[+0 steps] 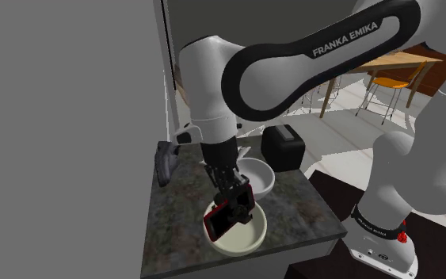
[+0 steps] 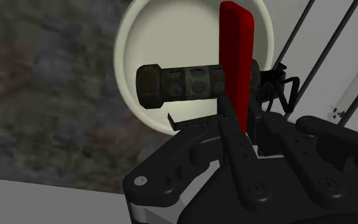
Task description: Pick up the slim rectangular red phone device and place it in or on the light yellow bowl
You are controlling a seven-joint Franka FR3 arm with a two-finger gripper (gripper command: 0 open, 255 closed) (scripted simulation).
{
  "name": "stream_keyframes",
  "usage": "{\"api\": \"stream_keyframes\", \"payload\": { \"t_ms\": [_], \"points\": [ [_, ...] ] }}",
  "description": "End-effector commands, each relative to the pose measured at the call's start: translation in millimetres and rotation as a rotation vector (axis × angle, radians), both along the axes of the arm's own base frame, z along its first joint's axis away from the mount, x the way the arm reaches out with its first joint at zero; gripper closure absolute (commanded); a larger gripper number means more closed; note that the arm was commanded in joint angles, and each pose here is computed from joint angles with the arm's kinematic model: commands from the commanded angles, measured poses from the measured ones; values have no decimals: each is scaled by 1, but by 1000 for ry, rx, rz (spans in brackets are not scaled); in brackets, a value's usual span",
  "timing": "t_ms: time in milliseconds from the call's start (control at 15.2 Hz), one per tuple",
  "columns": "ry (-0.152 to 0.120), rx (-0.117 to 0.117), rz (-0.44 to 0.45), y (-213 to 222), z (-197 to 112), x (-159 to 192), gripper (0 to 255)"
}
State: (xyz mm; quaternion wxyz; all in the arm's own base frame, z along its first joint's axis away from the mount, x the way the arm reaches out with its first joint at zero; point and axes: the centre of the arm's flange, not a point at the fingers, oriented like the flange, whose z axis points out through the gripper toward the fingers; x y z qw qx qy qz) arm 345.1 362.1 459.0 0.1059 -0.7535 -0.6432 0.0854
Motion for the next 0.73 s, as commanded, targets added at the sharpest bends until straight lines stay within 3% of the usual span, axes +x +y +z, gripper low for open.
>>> {"api": "stream_keyframes", "payload": {
  "t_ms": [0, 264, 660],
  "points": [
    [-1, 0, 0, 0, -11, 0, 255],
    [-1, 0, 0, 0, -32, 0, 255],
    [-1, 0, 0, 0, -32, 0, 255]
  ]
}}
